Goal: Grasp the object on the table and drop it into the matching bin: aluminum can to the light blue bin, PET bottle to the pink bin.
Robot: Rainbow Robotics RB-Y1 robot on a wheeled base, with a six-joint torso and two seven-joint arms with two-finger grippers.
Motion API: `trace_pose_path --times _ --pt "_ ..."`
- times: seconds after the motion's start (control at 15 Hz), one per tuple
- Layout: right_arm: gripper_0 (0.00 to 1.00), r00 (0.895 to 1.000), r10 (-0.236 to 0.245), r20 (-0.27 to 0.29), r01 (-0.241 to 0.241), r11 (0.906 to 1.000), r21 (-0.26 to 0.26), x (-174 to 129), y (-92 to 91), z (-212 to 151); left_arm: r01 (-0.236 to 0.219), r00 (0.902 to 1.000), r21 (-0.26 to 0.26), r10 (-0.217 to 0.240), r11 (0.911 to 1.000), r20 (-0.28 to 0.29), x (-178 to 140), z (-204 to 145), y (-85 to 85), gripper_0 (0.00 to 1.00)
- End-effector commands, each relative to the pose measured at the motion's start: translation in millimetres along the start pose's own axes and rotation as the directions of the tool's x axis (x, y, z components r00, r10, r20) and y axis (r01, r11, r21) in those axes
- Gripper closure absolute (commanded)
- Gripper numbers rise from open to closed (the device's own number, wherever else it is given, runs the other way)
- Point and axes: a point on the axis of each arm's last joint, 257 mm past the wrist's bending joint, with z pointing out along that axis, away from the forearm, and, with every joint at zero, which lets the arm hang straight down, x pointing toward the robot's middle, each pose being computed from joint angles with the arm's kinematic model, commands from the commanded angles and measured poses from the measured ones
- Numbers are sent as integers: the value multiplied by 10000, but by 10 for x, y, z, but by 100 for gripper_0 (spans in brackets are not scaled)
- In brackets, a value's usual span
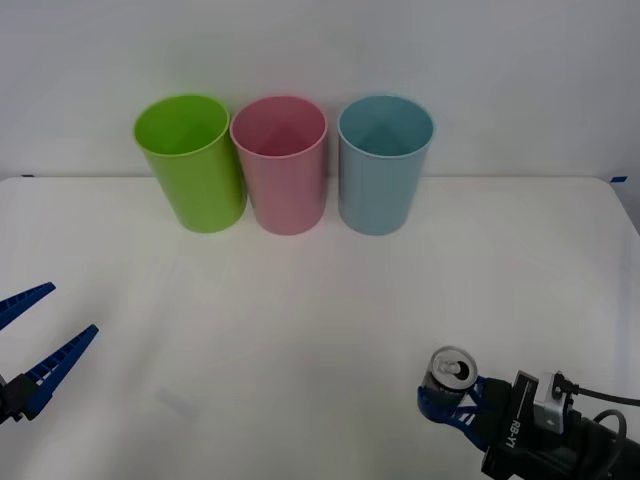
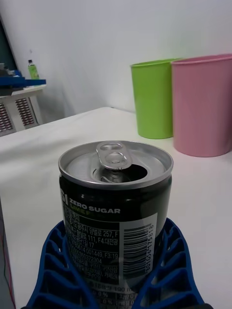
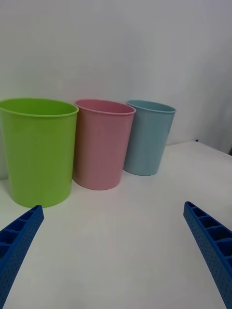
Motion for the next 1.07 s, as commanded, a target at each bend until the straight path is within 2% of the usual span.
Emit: trace_pose_path --times 0.07,0.33,0.53,0.87,1.07 --pt "100 9993 296 243 -315 9960 835 -341 -121 -63 0 10000 0 0 10000 0 0 0 0 0" --pt "100 9943 623 870 -760 9835 1643 -811 -320 -36 0 10000 0 0 10000 0 0 0 0 0" --pt "100 9920 218 1240 -453 9808 1897 -1144 -489 77 0 10000 0 0 10000 0 0 0 0 0" --pt "100 9816 -110 1904 -275 9798 1980 -1620 -794 374 0 10000 0 0 10000 0 0 0 0 0" --pt "100 9766 57 2151 -485 9798 1941 -1795 -980 581 0 10000 0 0 10000 0 0 0 0 0"
